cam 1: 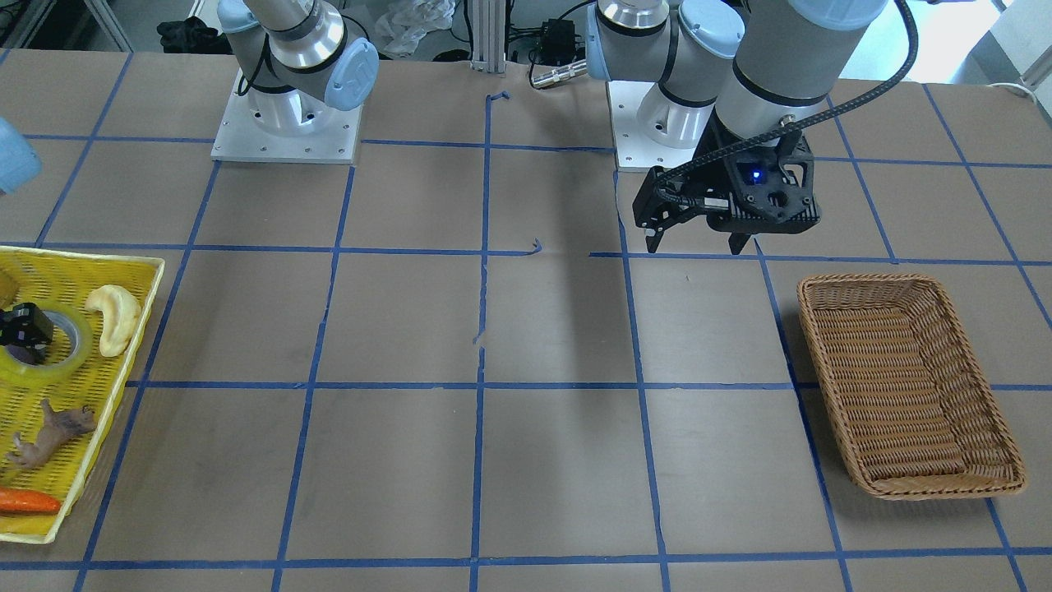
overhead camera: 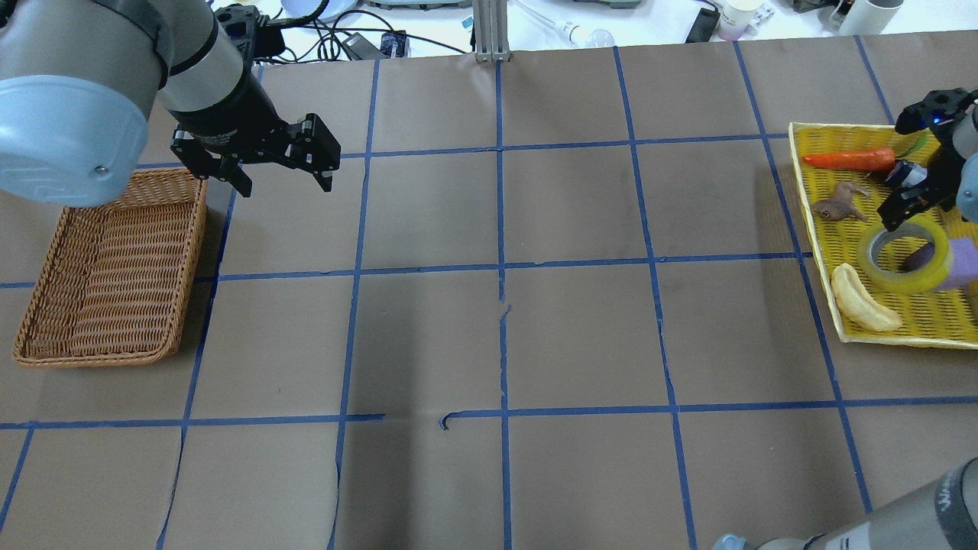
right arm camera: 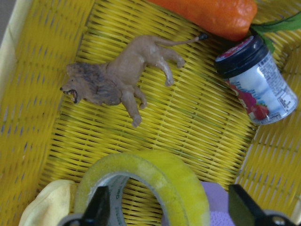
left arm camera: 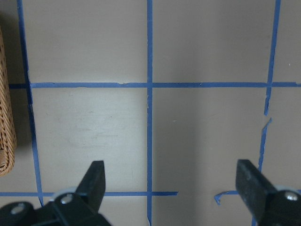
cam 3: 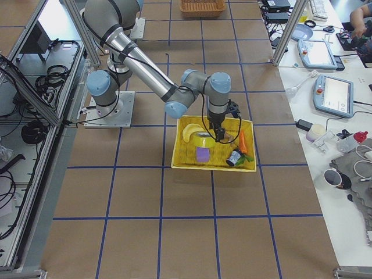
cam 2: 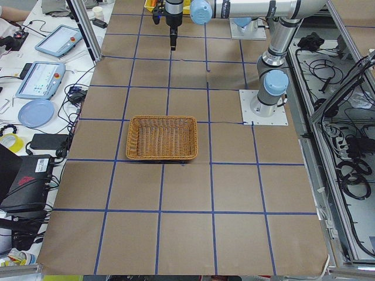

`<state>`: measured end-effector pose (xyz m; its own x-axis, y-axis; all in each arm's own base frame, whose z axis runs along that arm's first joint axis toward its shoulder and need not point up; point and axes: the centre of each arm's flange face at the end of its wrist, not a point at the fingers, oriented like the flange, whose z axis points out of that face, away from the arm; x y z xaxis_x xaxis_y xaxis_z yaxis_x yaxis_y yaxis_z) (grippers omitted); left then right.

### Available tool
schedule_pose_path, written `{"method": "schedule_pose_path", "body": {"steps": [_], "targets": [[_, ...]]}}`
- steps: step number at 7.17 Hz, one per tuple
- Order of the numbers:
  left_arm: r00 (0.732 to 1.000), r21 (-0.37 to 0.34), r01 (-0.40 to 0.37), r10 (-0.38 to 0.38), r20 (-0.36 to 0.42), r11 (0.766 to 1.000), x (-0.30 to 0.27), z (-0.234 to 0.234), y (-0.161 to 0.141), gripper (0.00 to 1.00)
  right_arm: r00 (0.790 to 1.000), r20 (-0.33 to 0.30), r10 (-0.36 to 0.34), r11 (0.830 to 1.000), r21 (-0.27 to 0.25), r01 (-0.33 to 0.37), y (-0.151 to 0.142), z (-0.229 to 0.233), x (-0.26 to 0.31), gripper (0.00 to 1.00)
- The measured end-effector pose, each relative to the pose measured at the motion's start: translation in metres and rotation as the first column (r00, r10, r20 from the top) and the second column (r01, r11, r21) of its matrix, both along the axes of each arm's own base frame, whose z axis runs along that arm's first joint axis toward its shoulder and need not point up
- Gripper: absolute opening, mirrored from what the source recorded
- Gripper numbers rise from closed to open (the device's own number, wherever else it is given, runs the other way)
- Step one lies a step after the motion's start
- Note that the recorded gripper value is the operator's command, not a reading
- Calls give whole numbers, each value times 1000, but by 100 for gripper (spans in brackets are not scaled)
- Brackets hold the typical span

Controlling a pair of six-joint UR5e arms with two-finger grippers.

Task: Transfer tape with both arms
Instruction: 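Lower the right gripper into the yellow tray onto the yellow tape roll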

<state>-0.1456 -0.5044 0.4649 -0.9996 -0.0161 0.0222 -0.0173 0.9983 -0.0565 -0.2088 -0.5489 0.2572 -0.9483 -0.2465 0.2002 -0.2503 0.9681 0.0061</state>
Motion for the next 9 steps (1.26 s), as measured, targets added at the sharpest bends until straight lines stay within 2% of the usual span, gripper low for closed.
{"method": "schedule_pose_path", "body": {"steps": [2,3,5,8,9], "targets": [[1000,2,1,-1,2,1000,-1,0,1,100,1000,-11,-28,1000,-5,28,14,-11,-14,8],[1000,5,2,-2,3,1000,-1,-2,2,100,999,-11,-32,999,-3,32,17,-13,-17,0],[1000,-21,11,-11,-3,1000,-3,13,7,100,999,-12,-37,999,-2,37,17,-10,-18,0],[999,75,33,-32,-13,997,-6,-21,24,100,999,6,-35,999,19,35,-4,38,-22,0],[1000,68,23,-22,-10,997,-6,-31,24,100,999,28,-15,999,31,14,-17,58,-14,0]]}}
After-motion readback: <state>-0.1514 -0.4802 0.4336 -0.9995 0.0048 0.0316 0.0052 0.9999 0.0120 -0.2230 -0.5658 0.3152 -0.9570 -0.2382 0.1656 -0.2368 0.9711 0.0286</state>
